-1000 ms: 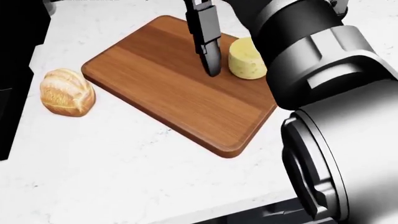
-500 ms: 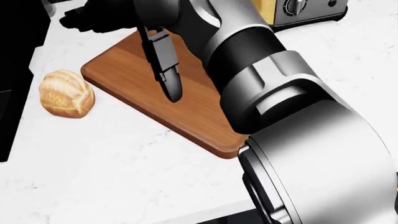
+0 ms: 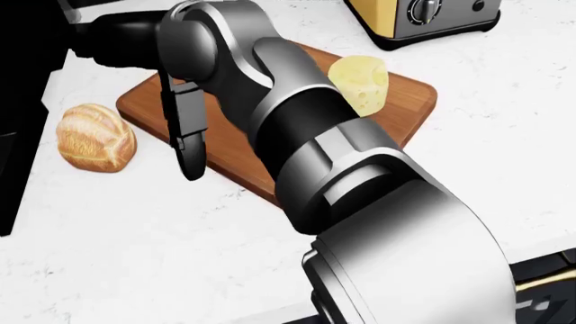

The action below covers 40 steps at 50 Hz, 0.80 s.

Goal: Place the bread and cheese on the cutting board.

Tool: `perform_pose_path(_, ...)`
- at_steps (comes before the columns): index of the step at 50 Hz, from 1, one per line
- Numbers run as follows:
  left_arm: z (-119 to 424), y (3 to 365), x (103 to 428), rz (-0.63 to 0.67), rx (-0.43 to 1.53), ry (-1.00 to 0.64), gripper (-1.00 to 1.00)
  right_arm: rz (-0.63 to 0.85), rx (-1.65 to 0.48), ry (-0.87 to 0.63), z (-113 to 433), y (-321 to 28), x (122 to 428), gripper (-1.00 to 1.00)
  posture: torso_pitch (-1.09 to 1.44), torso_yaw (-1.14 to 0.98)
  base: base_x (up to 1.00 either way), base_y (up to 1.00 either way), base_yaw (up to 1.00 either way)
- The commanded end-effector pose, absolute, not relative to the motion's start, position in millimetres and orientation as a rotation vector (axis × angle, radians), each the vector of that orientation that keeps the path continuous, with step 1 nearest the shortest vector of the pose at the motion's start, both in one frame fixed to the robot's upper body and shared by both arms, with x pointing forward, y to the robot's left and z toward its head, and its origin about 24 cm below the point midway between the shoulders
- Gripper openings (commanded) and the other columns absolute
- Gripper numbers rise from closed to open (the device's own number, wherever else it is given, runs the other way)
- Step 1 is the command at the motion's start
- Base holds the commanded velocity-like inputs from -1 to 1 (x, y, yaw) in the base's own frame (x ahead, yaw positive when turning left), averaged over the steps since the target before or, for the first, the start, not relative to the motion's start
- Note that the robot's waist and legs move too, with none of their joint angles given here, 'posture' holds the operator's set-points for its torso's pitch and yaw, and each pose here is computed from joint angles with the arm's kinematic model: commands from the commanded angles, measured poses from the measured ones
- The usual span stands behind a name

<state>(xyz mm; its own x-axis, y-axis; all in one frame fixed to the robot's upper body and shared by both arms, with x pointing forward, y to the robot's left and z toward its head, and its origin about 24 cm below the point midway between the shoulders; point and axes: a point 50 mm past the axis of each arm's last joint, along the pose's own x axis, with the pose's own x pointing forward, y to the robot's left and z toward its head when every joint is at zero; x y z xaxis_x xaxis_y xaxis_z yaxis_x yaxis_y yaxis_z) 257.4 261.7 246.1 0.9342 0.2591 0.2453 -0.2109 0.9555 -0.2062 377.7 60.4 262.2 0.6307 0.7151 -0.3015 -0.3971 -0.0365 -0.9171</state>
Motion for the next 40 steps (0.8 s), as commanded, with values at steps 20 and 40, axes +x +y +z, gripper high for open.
perform_pose_path(20, 257, 261, 250, 0.228, -0.176, -0.355, 1.0, 0.925, -1.308, -0.327, 250, 83, 366, 1.0, 0.0, 0.0, 0.0, 0.0, 0.0)
perform_pose_path(40, 255, 262, 246, 0.232, -0.186, -0.353, 1.0, 0.993, -1.341, -0.326, 226, 96, 357, 1.0, 0.0, 0.0, 0.0, 0.0, 0.0)
